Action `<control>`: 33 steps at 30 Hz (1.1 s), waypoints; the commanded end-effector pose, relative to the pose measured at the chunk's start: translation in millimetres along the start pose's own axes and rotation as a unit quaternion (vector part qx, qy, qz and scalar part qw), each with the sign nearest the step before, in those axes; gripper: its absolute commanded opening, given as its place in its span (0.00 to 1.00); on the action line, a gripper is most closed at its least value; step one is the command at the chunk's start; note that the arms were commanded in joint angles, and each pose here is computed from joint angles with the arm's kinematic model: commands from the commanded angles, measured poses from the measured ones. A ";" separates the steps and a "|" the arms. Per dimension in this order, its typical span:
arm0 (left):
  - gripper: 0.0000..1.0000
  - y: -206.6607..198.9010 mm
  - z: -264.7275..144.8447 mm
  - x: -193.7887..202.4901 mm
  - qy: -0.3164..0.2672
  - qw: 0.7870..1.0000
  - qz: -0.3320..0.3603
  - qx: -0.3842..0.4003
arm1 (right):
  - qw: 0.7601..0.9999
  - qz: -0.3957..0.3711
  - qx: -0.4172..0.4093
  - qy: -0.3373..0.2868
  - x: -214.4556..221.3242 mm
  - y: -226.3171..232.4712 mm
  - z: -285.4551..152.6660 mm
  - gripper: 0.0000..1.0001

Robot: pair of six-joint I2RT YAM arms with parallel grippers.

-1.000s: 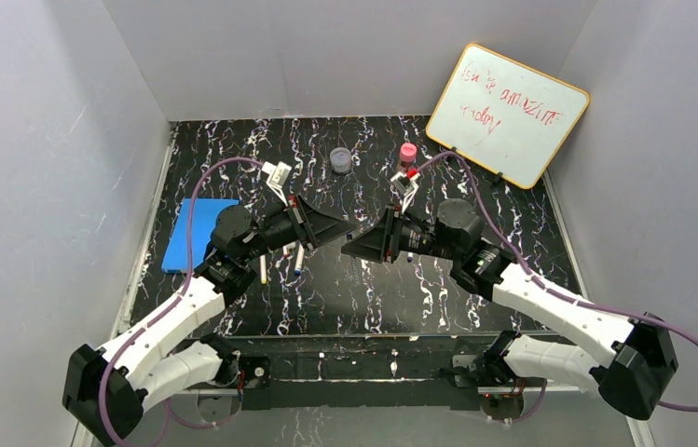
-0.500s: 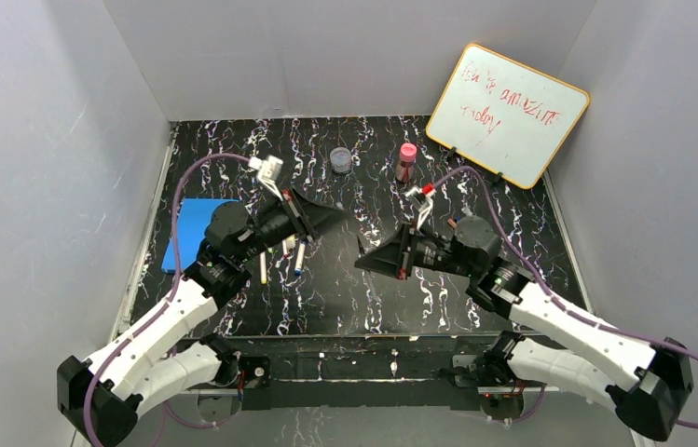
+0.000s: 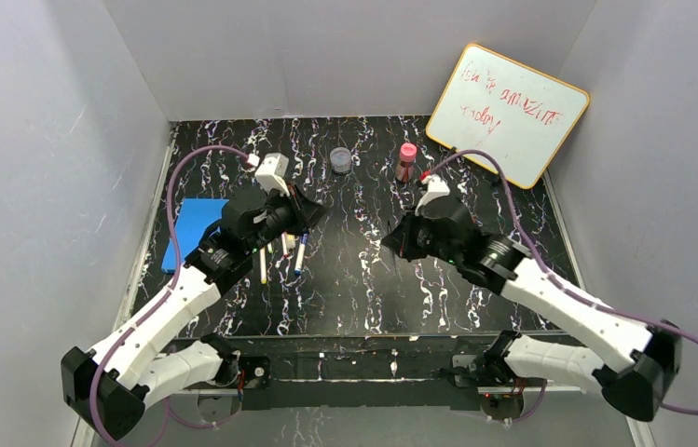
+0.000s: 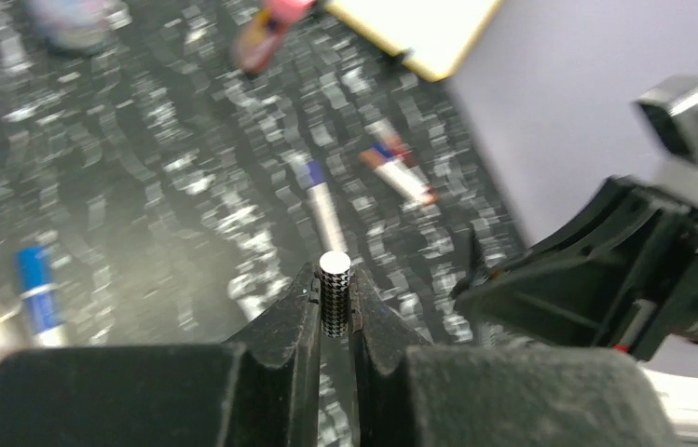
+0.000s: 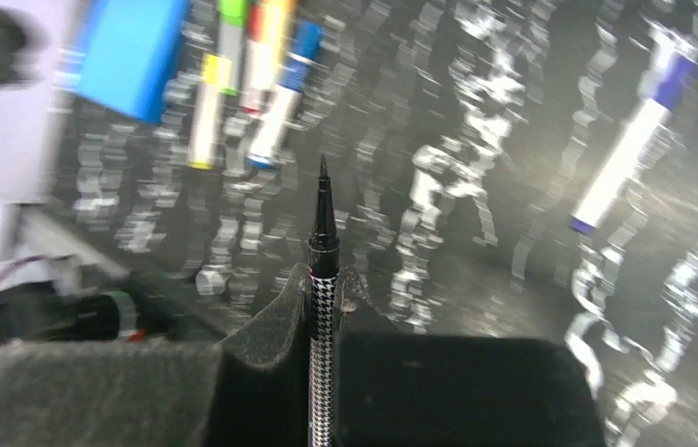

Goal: Open the pen caps

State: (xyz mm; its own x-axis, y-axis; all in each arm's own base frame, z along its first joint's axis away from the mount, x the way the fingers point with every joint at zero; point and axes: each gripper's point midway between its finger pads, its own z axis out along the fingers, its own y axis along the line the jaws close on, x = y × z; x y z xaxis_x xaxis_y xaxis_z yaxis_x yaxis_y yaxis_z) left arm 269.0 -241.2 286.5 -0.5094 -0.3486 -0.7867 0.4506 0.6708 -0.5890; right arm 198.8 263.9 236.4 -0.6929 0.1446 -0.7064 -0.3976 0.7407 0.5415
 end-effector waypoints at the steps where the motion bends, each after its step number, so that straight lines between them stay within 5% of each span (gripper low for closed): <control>1: 0.00 78.2 -32.5 37.0 0.070 0.978 0.121 -0.156 | 0.978 -0.054 0.191 0.056 34.0 -79.8 10.0 0.01; 15: 0.00 110.1 -59.6 52.6 0.022 0.971 0.150 -0.185 | 0.966 0.002 0.229 0.122 97.6 -65.3 124.5 0.01; 28: 0.00 108.3 -59.0 51.8 0.021 0.972 0.151 -0.181 | 0.934 0.036 0.324 0.144 135.9 -108.2 130.3 0.01; 33: 0.00 108.0 -58.7 51.6 0.021 0.972 0.151 -0.181 | 0.930 0.032 0.333 0.150 141.3 -114.5 127.7 0.14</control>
State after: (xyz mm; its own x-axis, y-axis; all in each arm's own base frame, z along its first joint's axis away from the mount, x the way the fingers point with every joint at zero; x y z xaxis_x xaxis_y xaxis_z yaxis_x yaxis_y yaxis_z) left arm 246.0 -149.1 188.4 -0.4463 -0.0811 -0.8912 0.2991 0.9251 -0.2340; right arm 223.6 293.2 22.6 -0.8789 0.0816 -0.4699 0.0095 0.9880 0.1539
